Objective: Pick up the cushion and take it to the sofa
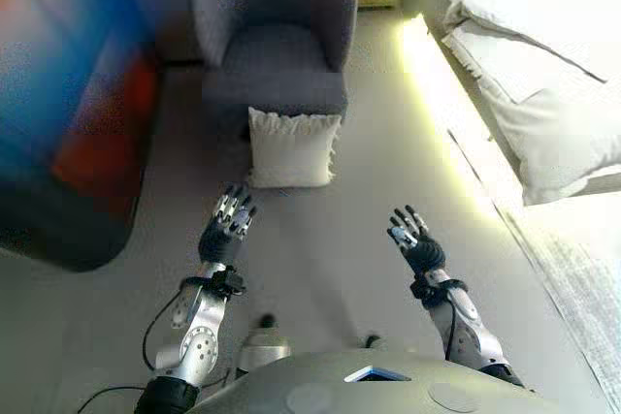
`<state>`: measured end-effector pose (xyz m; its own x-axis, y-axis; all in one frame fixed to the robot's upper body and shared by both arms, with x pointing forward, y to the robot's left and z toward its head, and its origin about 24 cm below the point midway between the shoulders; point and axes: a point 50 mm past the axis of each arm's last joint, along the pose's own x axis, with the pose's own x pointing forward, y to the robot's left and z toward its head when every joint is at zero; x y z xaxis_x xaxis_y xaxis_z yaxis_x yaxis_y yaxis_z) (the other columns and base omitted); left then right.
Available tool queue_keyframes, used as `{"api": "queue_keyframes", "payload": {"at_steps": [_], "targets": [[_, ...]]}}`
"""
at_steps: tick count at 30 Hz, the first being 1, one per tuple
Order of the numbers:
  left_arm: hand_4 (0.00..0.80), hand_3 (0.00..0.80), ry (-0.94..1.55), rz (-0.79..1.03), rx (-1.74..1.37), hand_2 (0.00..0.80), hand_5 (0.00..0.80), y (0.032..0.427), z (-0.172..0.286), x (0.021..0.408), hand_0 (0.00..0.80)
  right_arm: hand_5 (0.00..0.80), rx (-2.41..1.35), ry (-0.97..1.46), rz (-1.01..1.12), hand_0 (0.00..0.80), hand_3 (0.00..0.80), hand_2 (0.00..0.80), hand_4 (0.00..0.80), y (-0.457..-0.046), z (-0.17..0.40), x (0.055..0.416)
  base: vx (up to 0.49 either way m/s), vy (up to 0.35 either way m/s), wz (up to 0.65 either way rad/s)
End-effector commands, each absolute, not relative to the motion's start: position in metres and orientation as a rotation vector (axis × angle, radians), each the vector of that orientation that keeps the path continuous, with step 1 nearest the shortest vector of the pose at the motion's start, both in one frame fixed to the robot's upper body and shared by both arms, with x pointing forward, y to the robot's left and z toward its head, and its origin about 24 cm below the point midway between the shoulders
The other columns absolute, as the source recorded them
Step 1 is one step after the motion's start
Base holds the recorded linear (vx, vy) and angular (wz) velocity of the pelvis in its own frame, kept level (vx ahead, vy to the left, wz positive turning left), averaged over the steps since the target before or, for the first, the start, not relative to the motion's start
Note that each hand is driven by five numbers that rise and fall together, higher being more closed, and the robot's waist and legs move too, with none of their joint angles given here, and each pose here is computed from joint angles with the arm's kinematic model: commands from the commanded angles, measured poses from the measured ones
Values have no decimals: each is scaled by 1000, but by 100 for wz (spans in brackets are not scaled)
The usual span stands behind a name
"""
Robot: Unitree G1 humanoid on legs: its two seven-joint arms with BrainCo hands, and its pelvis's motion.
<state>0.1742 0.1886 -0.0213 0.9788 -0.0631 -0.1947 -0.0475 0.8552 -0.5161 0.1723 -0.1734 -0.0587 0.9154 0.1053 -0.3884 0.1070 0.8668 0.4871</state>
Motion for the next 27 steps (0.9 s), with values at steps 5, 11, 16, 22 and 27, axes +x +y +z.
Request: {"api": "queue_keyframes", "payload": {"at_steps": [5,11,16,22,27], "targets": [[0,0,84,-50,-535,0,0,191,-1,195,0,0,514,282,38,0,0,0,0,-171,-35,197,0,0,0],[0,0,86,-38,-509,0,0,192,-1,193,0,0,512,285,37,0,0,0,0,-173,-35,196,0,0,0],[0,0,83,-27,-483,0,0,195,-2,190,0,0,509,285,34,0,0,0,0,-175,-36,193,15,-34,0],[0,0,95,-5,-502,0,0,199,-4,183,0,0,511,298,26,0,0,0,0,-179,-38,188,35,-39,0],[0,0,112,-2,-506,0,0,199,-6,173,0,0,473,342,73,0,0,0,0,-180,-41,181,49,-42,-1]]}}
